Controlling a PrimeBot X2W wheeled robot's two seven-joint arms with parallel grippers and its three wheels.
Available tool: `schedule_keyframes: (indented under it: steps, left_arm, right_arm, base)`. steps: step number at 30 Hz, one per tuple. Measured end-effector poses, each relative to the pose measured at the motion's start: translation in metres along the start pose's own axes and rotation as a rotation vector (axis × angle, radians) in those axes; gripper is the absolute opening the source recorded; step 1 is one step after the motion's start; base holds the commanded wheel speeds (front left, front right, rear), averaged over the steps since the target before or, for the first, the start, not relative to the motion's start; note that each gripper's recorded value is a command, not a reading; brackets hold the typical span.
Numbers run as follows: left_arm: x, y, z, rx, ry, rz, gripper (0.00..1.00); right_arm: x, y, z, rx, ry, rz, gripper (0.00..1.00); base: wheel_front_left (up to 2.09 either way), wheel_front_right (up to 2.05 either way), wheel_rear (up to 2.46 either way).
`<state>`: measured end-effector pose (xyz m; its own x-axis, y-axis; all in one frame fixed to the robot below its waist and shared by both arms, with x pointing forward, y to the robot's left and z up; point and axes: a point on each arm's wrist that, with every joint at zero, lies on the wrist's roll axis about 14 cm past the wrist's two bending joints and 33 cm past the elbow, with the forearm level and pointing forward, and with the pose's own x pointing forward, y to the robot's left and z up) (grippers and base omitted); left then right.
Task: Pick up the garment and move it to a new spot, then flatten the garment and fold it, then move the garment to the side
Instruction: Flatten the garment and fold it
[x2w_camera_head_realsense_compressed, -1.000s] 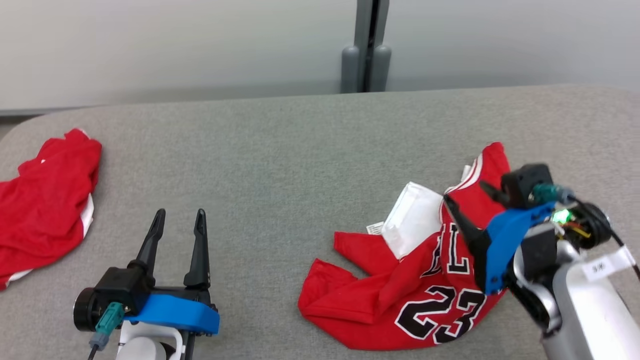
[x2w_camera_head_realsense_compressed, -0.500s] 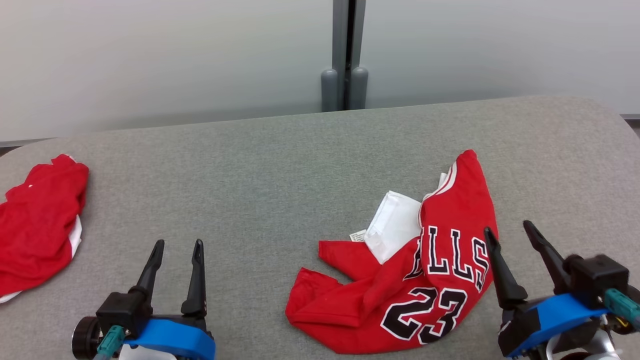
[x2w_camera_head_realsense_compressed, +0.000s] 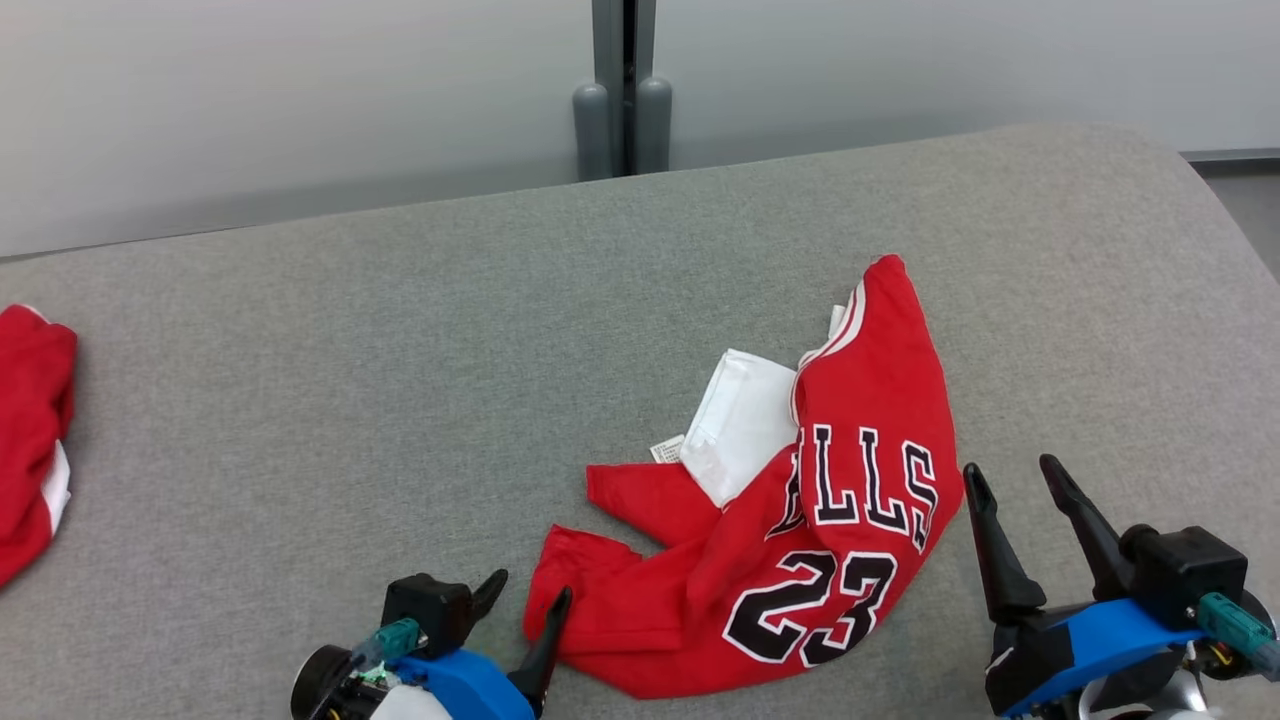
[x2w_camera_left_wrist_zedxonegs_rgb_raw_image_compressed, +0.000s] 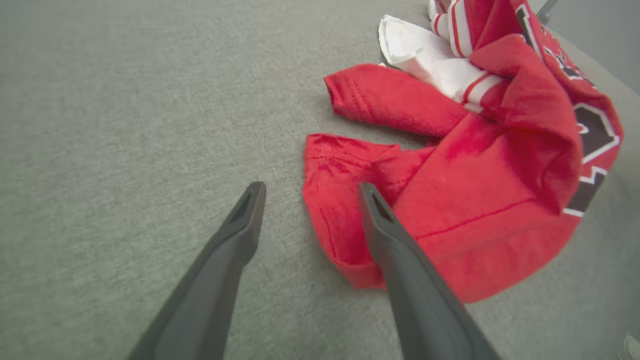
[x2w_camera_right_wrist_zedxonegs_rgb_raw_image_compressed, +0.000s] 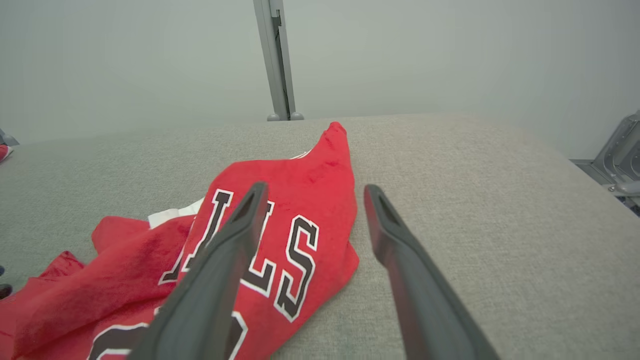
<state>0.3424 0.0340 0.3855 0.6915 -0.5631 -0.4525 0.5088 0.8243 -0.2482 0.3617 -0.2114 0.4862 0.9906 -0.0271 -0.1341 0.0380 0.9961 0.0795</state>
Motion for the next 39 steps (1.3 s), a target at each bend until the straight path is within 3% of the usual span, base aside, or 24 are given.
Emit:
schedule_keyframes:
  steps: [6,11,12,13,19,25,28,36,39]
  left_arm:
    - [0.013,-0.013,-0.014,-0.042,0.172,-0.073,1.0]
    - [0.023,-0.01,-0.023,-0.012,0.291,-0.05,1.0]
    - [0.025,-0.011,-0.025,-0.009,0.317,-0.051,0.79]
    - [0.026,-0.013,-0.027,-0.003,0.342,-0.059,0.0]
    - [0.034,-0.007,-0.009,-0.008,0.283,-0.015,0.0]
    - [0.044,0.038,0.061,-0.136,-0.062,0.165,0.0]
    - [0.049,0.065,0.089,-0.147,-0.173,0.233,0.0]
    - [0.066,0.148,0.118,-0.164,-0.258,0.47,0.0]
    - [0.075,0.161,0.109,-0.178,-0.226,0.51,0.0]
  right_arm:
    - [-0.002,-0.009,-0.012,0.024,0.027,-0.03,1.0]
    - [-0.005,-0.016,-0.02,0.039,0.041,-0.056,1.0]
    - [-0.006,-0.018,-0.021,0.042,0.041,-0.062,1.0]
    - [-0.006,-0.019,-0.021,0.043,0.04,-0.066,1.0]
    - [-0.008,-0.025,-0.02,0.053,0.029,-0.087,1.0]
    - [-0.006,-0.028,-0.022,0.055,0.024,-0.096,1.0]
    - [-0.001,-0.028,-0.022,0.054,0.026,-0.095,1.0]
    - [0.015,-0.028,-0.023,0.041,0.026,-0.09,1.0]
    - [0.019,-0.029,-0.025,0.037,0.028,-0.091,1.0]
  base:
    - [0.0,0.0,0.0]
    - [0.0,0.0,0.0]
    - [0.0,0.0,0.0]
    - [0.0,0.0,0.0]
    - [0.0,0.0,0.0]
    - [0.0,0.0,0.0]
    - [0.0,0.0,0.0]
    - [0.0,0.0,0.0]
    - [0.0,0.0,0.0]
